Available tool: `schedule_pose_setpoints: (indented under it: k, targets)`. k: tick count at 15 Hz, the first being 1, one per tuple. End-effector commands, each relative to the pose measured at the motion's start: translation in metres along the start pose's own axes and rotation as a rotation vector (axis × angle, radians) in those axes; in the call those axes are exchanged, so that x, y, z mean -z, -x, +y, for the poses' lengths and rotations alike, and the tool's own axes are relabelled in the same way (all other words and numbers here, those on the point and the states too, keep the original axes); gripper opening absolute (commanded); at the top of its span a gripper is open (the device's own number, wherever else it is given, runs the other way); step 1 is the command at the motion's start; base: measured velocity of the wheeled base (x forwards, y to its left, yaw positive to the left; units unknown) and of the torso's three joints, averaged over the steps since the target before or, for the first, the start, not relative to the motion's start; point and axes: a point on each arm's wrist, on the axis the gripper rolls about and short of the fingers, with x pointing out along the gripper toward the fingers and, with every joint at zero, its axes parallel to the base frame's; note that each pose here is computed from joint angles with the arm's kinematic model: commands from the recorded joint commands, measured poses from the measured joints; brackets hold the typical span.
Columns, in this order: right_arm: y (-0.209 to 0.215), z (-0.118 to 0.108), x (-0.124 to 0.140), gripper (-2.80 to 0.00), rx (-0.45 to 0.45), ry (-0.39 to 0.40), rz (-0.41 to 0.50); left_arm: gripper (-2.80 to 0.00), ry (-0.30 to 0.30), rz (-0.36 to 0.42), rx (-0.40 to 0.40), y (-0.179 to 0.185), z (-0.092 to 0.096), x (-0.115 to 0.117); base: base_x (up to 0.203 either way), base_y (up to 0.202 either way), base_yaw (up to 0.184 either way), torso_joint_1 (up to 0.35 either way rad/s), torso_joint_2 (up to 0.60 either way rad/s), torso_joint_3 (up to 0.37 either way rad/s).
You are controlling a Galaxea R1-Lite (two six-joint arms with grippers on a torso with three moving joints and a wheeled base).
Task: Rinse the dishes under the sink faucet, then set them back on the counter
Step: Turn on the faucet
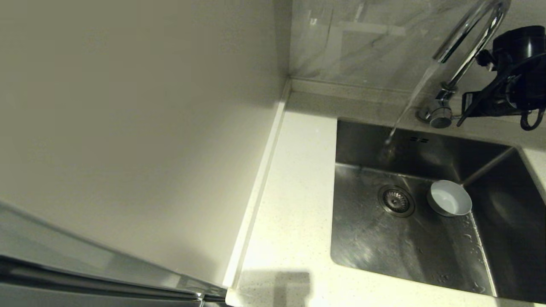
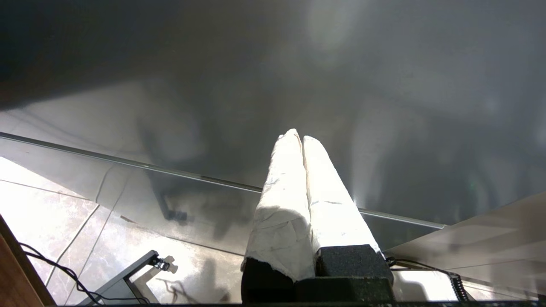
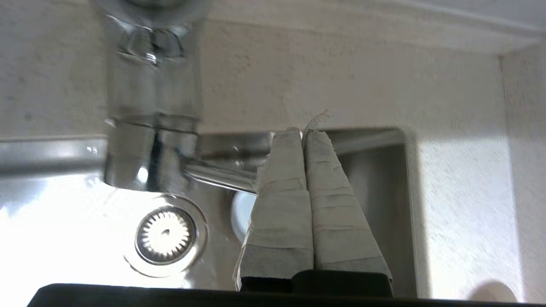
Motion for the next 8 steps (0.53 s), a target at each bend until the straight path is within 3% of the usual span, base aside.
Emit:
schedule_pose_setpoints:
  k: [1, 8]
  targets:
    - [0.0058, -0.0025, -0.0029, -2.8, 0.001, -0.004, -0.009, -2.8, 0.0, -0.004, 0.0, 0.0002, 0.0, 0.0, 0.0, 0.0, 0.0, 0.0, 0.0, 0.0]
    - [0.0146, -0.0091, -0.0084, -2.8, 0.006, -0.047, -0.033, -2.8, 0.0, -0.004, -0.001, 0.0002, 0.0, 0.0, 0.0, 0.0, 0.0, 0.0, 0.0, 0.0]
